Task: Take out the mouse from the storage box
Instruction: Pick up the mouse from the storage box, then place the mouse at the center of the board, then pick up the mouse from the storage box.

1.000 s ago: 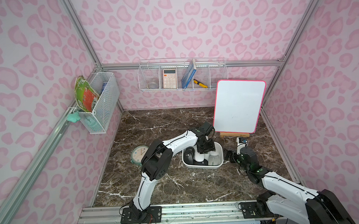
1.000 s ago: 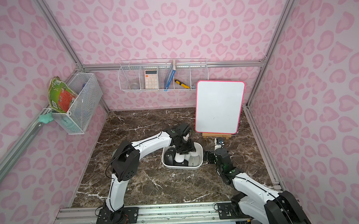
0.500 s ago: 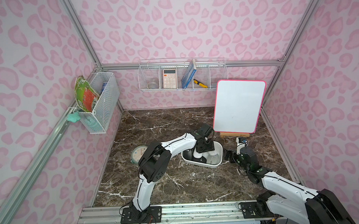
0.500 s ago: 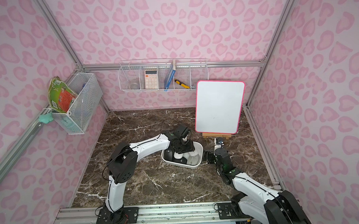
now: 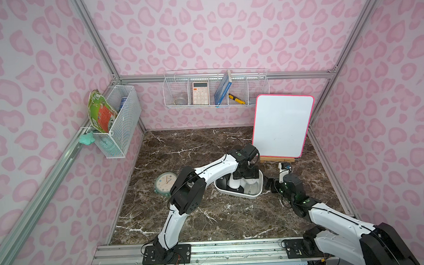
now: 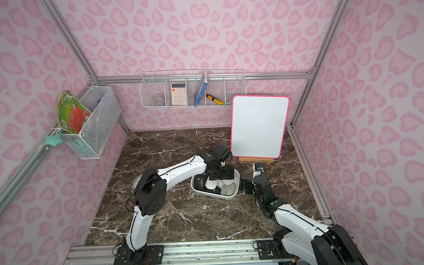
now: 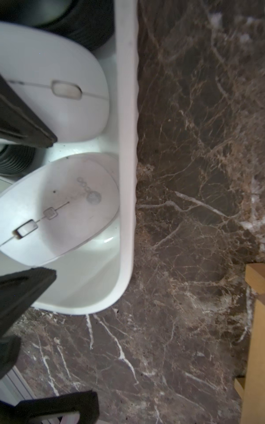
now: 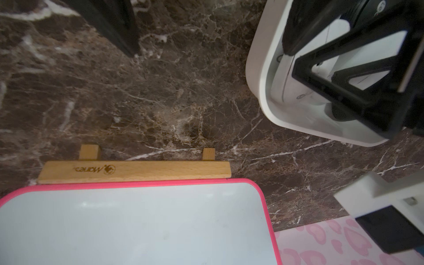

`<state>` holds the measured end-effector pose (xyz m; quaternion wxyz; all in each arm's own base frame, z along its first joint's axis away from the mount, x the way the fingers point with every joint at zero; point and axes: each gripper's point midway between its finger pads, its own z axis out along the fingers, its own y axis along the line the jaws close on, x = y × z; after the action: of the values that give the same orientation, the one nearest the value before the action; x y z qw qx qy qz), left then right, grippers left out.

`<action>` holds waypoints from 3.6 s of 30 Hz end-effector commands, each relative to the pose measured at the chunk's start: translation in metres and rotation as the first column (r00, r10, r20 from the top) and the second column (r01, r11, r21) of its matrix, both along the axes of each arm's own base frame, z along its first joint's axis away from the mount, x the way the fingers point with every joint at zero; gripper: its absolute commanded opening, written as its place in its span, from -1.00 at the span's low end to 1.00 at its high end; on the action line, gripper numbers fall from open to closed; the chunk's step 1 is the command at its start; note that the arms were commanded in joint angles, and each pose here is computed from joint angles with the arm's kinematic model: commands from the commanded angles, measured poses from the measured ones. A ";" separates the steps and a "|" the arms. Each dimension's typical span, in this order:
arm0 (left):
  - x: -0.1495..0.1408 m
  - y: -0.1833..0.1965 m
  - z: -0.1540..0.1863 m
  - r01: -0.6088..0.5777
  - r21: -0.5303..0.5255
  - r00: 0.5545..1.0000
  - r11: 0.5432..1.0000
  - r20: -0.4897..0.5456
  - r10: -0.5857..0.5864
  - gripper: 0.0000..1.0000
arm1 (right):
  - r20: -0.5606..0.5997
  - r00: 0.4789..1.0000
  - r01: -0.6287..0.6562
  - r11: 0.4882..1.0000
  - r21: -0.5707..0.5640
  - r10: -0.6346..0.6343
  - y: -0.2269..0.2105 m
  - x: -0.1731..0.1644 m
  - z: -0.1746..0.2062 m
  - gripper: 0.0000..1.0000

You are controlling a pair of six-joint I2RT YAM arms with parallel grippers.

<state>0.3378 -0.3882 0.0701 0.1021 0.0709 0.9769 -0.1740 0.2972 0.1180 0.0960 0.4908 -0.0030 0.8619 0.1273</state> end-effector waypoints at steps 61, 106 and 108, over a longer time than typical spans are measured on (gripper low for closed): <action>0.018 0.270 0.020 -0.445 0.201 0.892 0.873 0.015 0.451 0.08 | 0.019 1.000 -0.002 1.000 0.007 0.002 0.002 0.004 0.006 0.99; -0.039 0.315 0.040 -0.558 -0.022 0.780 0.830 0.327 0.533 0.93 | -0.069 0.979 -0.197 0.978 -0.061 0.193 0.134 -0.004 0.042 0.99; -0.046 0.318 0.044 -0.548 -0.052 0.766 0.835 0.370 0.526 0.96 | -0.105 0.973 -0.213 0.973 -0.085 0.203 0.149 -0.001 0.035 0.98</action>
<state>0.2868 -0.0752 0.1038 0.2783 -0.1841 0.9381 -0.0928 0.2955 0.2596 0.1410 0.4517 -0.1099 0.8712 0.1579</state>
